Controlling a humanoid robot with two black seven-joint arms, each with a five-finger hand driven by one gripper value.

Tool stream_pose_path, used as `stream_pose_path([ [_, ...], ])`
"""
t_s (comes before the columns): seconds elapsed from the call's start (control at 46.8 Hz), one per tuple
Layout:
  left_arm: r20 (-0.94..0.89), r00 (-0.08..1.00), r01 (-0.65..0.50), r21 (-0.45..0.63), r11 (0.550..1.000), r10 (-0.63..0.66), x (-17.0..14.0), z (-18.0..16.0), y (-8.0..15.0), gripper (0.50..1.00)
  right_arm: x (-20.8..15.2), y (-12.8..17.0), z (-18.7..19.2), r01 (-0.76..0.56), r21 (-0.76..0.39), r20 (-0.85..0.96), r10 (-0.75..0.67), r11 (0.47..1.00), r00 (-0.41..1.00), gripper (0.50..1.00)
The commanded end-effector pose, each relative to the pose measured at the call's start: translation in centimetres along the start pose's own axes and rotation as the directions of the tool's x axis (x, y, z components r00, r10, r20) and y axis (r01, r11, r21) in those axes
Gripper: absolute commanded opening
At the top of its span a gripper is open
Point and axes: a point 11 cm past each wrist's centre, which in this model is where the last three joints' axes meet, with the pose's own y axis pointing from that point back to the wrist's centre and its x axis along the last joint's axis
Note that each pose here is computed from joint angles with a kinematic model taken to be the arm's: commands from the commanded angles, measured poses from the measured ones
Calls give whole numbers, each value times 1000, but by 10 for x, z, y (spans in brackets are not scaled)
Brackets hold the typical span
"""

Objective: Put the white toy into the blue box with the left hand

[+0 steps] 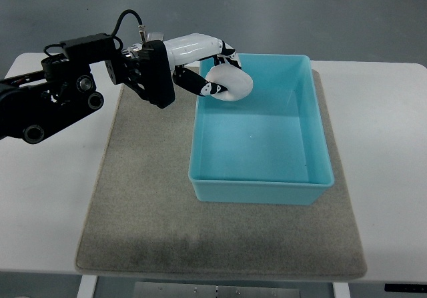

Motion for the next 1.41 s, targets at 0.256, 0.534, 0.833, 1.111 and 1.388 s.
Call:
stream_pose_path([
  [0.256, -53, 998, 30, -33, 999, -32, -28, 10, -12, 628, 0, 0, 0, 0, -1, 0, 0, 1000, 1000, 936],
  [0.534, -66, 997, 39, -34, 999, -42, -35, 9, -10, 801, 0, 0, 0, 0, 1, 0, 0, 1000, 1000, 936],
  [0.833, -73, 996, 48, -31, 998, -50, -40, 7, -9, 992, 0, 0, 0, 0, 1, 0, 0, 1000, 1000, 936],
  [1.111, -77, 996, 45, -32, 998, -47, -40, 7, -9, 992, 0, 0, 0, 0, 1, 0, 0, 1000, 1000, 936],
  [1.388, -121, 990, -69, 9, 998, 69, -6, -6, -5, 992, 0, 0, 0, 0, 1, 1, 0, 1000, 1000, 936],
])
